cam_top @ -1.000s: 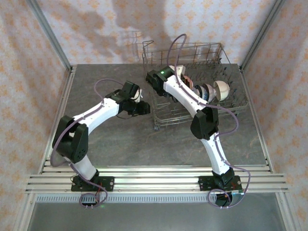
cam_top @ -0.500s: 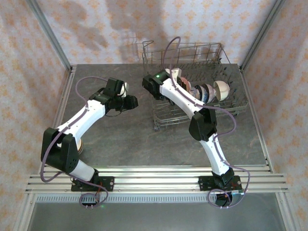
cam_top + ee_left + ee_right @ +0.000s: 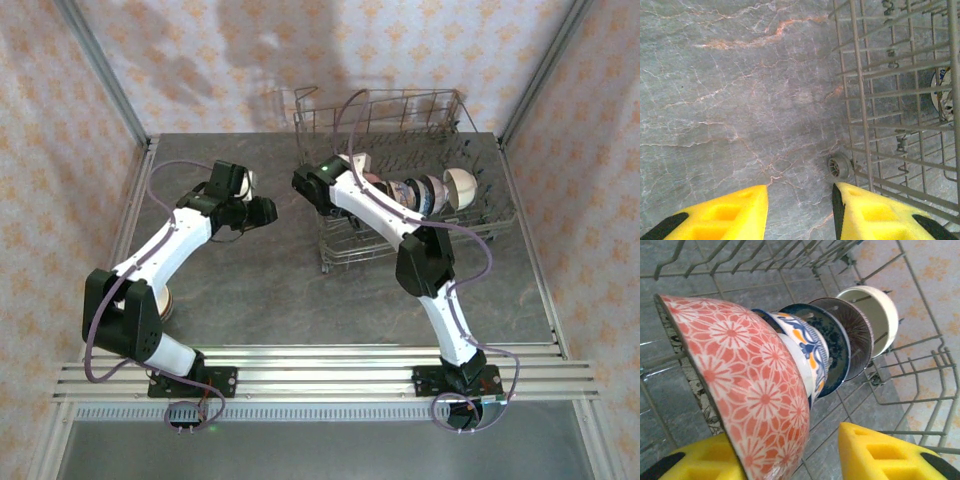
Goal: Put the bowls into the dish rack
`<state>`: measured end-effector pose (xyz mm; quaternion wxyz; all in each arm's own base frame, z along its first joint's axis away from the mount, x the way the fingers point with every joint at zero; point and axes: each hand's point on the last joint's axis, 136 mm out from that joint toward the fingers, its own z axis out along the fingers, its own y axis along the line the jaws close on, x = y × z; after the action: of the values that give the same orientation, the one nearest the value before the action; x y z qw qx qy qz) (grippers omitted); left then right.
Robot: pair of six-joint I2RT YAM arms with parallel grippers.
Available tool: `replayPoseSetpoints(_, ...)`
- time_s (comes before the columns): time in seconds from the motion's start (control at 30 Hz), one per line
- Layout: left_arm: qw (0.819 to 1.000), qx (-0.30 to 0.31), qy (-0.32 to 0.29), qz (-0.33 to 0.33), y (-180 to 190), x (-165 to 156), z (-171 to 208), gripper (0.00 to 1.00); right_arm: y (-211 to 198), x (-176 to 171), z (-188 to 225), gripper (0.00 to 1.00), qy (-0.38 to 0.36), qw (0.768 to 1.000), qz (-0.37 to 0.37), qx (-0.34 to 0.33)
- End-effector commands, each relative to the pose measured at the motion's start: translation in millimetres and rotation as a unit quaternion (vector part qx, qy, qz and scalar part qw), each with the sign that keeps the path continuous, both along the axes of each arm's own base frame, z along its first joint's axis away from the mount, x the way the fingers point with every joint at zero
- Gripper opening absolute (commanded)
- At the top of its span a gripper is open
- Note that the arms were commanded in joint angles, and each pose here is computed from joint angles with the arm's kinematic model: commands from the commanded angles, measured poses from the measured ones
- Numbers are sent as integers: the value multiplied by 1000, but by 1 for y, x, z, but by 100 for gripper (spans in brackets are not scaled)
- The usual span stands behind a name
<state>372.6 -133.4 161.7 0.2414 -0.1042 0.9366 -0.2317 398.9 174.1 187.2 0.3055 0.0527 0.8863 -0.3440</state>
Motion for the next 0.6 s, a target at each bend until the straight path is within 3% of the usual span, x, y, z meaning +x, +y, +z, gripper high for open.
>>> replayPoseSetpoints(0.0, 1000, 8, -5, 7, 10, -6, 5, 40, 10, 2, -1, 45, 1, 999, 20, 32)
replayPoseSetpoints(0.27, 1000, 8, -10, 27, 23, -4, 9, 41, 13, 11, -5, 61, 17, 999, 33, 25)
replayPoseSetpoints(0.57, 995, 35, -16, 90, 59, 0, 29, 57, -1, 24, 10, 71, 44, 996, 58, 46)
